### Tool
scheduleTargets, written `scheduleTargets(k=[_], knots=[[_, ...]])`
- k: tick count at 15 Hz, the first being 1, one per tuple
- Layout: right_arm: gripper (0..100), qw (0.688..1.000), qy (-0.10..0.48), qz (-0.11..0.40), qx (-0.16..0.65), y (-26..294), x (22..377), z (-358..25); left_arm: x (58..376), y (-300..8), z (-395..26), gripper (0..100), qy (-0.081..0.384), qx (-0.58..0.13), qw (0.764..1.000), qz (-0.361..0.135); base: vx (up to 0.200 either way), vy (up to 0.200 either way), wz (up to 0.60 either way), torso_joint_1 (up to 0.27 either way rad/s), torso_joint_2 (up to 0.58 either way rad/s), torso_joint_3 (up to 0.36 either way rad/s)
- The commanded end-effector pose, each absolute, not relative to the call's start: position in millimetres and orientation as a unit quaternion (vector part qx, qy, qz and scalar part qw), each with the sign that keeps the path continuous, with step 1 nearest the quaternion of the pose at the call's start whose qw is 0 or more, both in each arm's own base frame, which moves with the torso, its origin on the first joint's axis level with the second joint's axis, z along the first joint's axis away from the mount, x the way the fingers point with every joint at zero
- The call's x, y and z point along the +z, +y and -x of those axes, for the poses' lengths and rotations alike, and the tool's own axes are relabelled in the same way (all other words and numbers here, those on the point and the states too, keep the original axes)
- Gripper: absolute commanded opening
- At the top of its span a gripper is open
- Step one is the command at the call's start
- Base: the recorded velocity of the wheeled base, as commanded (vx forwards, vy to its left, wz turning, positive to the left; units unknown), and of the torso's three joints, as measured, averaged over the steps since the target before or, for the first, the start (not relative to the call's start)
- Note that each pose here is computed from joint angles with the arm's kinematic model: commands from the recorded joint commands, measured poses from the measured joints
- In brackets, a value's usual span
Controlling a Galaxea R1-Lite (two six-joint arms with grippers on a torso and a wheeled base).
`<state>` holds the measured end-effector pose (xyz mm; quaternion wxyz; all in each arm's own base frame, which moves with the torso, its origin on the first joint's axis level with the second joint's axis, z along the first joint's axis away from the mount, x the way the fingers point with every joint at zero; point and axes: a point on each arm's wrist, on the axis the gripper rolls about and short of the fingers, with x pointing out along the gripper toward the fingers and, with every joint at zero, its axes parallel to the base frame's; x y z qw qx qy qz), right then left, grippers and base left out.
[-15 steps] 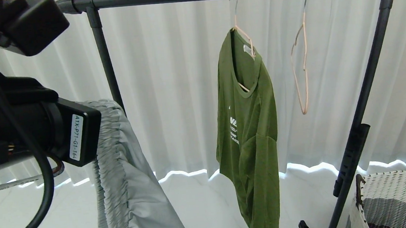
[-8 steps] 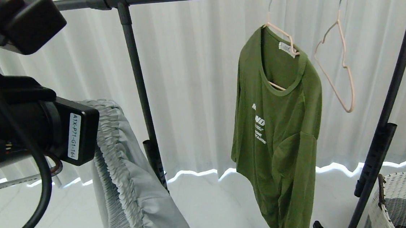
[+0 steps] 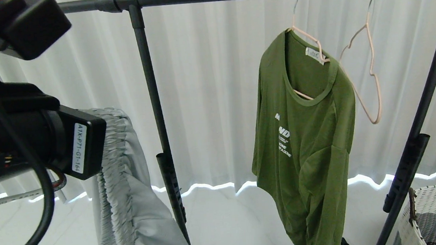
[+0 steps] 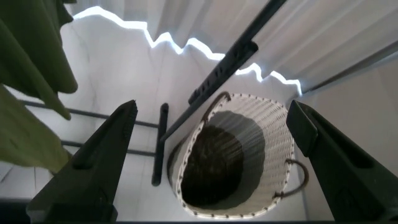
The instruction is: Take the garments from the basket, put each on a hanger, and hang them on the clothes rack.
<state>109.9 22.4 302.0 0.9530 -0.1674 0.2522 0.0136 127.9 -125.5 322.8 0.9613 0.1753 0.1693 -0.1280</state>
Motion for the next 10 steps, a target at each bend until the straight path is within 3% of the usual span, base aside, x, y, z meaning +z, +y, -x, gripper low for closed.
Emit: scheduleTargets(k=[1, 10], knots=[[100, 0.954, 0.251, 0.167, 0.014, 21.9, 301.8, -107.8, 322.7, -125.8, -128.0, 0, 0.169, -0.128, 0.961, -0.176, 0.0, 0.0, 0.0, 0.11, -0.37, -0.232], [100, 0.956, 0.243, 0.165, 0.013, 22.4, 303.2, -109.7, 323.4, -125.5, -127.4, 0, 0.168, -0.128, 0.962, -0.175, 0.0, 0.0, 0.0, 0.173, -0.45, -0.281]])
